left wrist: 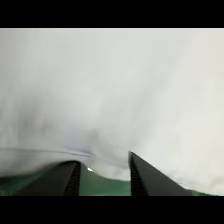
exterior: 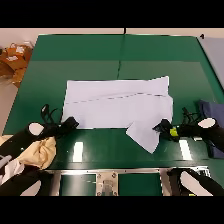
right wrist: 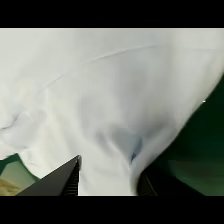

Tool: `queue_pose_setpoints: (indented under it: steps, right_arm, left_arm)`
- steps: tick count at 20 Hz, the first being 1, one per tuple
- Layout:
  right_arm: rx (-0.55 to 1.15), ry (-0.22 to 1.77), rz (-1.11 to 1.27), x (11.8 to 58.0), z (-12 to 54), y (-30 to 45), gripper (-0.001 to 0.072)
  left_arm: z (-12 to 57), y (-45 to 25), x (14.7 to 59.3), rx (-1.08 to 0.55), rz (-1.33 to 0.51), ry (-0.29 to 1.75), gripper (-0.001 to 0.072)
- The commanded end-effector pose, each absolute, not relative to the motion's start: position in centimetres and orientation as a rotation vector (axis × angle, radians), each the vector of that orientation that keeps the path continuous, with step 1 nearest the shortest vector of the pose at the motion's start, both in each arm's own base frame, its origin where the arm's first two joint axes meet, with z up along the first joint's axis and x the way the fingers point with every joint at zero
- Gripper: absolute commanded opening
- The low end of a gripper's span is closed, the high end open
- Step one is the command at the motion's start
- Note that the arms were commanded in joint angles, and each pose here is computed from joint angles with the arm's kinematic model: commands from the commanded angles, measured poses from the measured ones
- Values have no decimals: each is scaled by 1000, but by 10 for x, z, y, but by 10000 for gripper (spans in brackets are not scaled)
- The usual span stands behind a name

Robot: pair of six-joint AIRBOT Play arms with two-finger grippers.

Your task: Fold the shirts.

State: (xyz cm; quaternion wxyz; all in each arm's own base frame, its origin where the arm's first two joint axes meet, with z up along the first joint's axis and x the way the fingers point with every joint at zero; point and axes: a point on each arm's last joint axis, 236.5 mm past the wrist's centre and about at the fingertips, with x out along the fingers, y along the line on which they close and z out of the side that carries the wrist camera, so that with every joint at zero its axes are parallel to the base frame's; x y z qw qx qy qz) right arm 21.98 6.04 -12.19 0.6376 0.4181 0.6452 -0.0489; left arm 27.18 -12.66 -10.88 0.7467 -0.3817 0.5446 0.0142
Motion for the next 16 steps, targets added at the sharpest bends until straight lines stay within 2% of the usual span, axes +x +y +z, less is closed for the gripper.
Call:
queue_pose_setpoints:
  steps: [1, 2, 3, 4, 5, 8, 12, 16]
  right_arm:
    - [847, 1497, -121, 215, -134, 53, 466]
    - [838, 1493, -112, 216, -133, 53, 417]
    - [824, 1494, -94, 217, -131, 53, 234]
    - [812, 1496, -77, 218, -129, 54, 108]
    - [804, 1500, -67, 219, -127, 54, 39]
    - [750, 1522, -59, 214, -119, 48, 25]
    - [682, 1547, -167, 194, -111, 22, 24]
    - [661, 1477, -146, 208, -77, 18, 23]
  left_arm:
    - [-95, -128, 303, -865, 40, 1104, 388]
    - [-89, -133, 306, -849, 12, 1111, 143]
    - [-84, -138, 306, -818, -27, 1124, 24]
    - [-80, -140, 307, -810, -41, 1128, 22]
    - [-76, -140, 310, -797, -50, 1123, 22]
    - [-73, -130, 301, -699, -72, 1210, 22]
    - [-73, -106, 272, -518, -60, 1372, 21]
    - [-63, -106, 273, -482, -84, 1388, 21]
